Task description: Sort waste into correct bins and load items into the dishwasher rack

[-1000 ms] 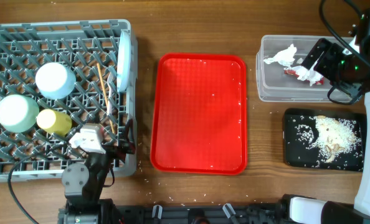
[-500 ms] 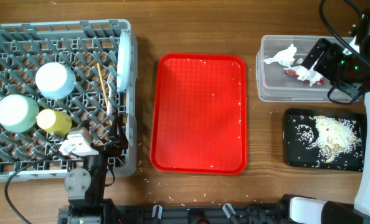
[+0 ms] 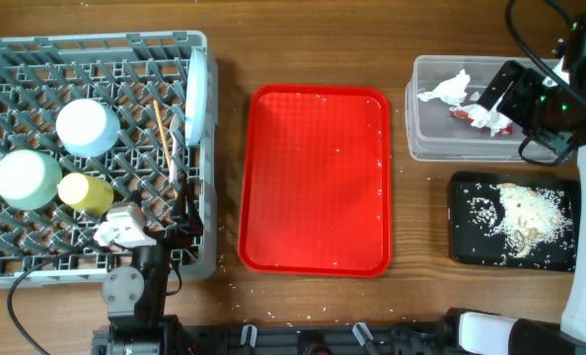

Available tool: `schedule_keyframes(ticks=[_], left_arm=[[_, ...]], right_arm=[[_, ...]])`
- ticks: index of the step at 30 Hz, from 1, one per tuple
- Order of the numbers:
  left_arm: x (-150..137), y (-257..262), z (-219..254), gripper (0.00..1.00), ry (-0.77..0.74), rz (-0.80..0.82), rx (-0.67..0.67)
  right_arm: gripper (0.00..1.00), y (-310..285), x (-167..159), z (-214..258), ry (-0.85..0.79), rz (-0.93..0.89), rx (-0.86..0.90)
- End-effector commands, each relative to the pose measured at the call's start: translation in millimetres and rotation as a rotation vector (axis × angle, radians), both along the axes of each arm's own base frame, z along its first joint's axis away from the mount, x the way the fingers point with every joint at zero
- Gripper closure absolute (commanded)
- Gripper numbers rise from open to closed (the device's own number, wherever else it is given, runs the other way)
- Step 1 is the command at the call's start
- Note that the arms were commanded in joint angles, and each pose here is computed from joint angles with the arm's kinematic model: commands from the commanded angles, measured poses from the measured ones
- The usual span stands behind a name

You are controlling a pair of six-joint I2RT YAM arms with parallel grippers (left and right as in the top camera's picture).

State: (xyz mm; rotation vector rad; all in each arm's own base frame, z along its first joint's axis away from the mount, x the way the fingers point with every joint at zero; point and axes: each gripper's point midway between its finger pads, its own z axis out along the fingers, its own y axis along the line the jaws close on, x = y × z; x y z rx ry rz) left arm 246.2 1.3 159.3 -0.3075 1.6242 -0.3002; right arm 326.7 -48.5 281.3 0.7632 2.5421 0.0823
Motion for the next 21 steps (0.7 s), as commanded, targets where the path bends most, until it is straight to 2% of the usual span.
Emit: schedule_keyframes(ticks=[1,7,10,13,16,21], left_arm=[[0,4,-2,0.0,-0.001,0.02,0.018],[0,4,-2,0.0,-0.001,0.02,0.018],[0,4,-2,0.0,-0.001,0.02,0.018],[0,4,-2,0.0,-0.001,0.02,0.018],[0,4,-2,0.0,-0.001,0.02,0.018],[0,4,-2,0.0,-0.001,0.02,0.018]], right_arm=[[0.0,-3,2,-1,0.006,0.009,-0.017],[0.0,-2,-5,11,-0.035,0.008,-0.023],[0.0,0,-26,42,-0.129,0.051,-0.075],[0.0,5,-50,77,-0.283,0.027,-0.074],[0.0,22,-73,102,-0.528,0.08,-0.057],[0.0,45,-103,91,-0.829,0.173,-0.039]])
